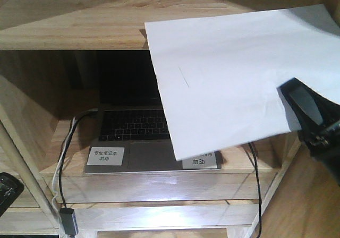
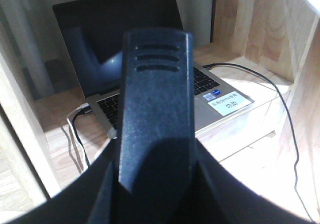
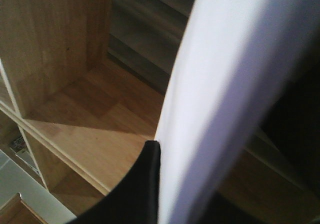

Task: Grab stapler and paper to desk for stapling
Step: 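Grasp the white paper sheet edge with the right gripper, then pull the paper sheet off the shelf with the right gripper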

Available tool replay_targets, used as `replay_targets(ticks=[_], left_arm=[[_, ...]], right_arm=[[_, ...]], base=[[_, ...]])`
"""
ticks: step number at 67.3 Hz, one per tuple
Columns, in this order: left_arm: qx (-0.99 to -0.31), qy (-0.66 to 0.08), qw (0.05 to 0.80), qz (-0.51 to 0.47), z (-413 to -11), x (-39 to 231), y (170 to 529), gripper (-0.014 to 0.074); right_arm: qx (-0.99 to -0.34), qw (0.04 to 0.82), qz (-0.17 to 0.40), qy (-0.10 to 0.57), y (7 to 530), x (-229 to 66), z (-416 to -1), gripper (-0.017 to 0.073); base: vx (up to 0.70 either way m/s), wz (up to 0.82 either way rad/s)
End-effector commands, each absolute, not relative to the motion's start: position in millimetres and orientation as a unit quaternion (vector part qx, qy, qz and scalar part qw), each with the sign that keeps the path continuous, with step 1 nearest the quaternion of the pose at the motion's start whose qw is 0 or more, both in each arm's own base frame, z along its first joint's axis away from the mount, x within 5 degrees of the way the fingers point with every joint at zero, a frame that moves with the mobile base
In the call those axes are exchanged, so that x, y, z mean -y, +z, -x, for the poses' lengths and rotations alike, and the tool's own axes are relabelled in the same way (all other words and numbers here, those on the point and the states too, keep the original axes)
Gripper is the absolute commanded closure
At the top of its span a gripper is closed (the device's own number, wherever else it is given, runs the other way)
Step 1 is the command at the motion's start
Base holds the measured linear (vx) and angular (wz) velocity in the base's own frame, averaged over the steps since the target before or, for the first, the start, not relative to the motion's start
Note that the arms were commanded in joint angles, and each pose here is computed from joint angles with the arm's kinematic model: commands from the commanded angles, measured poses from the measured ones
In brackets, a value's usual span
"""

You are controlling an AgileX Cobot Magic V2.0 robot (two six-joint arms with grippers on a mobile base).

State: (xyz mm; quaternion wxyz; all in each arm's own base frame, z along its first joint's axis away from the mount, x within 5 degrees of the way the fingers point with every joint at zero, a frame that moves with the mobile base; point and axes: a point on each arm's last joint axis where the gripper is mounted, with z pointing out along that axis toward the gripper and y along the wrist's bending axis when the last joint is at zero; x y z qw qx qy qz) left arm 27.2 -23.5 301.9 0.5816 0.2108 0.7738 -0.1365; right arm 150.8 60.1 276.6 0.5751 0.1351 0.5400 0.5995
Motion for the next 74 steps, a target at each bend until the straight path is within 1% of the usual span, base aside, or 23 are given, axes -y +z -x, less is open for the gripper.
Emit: replay_targets(ticks=[1,16,31,44,74], left_arm=[[-0.738,-0.149,0.630,-0.193,-28.8,23.5,320.6,0.0601],[-0.738,-0.149,0.630,-0.193,-28.8,23.5,320.6,0.0601],[-0.738,-0.149,0.630,-0.193,-28.8,23.5,320.6,0.0601],[-0.738,-0.149,0.630,-0.193,-28.8,23.5,320.6,0.0601],[-0.738,-0.149,0.630,-0.193,-28.8,23.5,320.6,0.0601]], right_arm=[[-0.501,0.597,-0.115,0.615,288.0,-57.1,-137.7,0.0568],[-0.498,0.598,-0.093,0.621,274.3,-53.8,-104.1,0.0568],[-0.491,0.590,-0.096,0.634,259.3,-50.0,-82.5,0.0568],[-0.489,0.588,-0.103,0.636,252.8,-47.7,-75.2,0.0566],[-0.498,0.588,-0.106,0.629,250.5,-47.6,-75.8,0.0566]], base=[[0.00,0.00],[0.00,0.00],[0.00,0.00],[0.00,0.00],[0.00,0.00]])
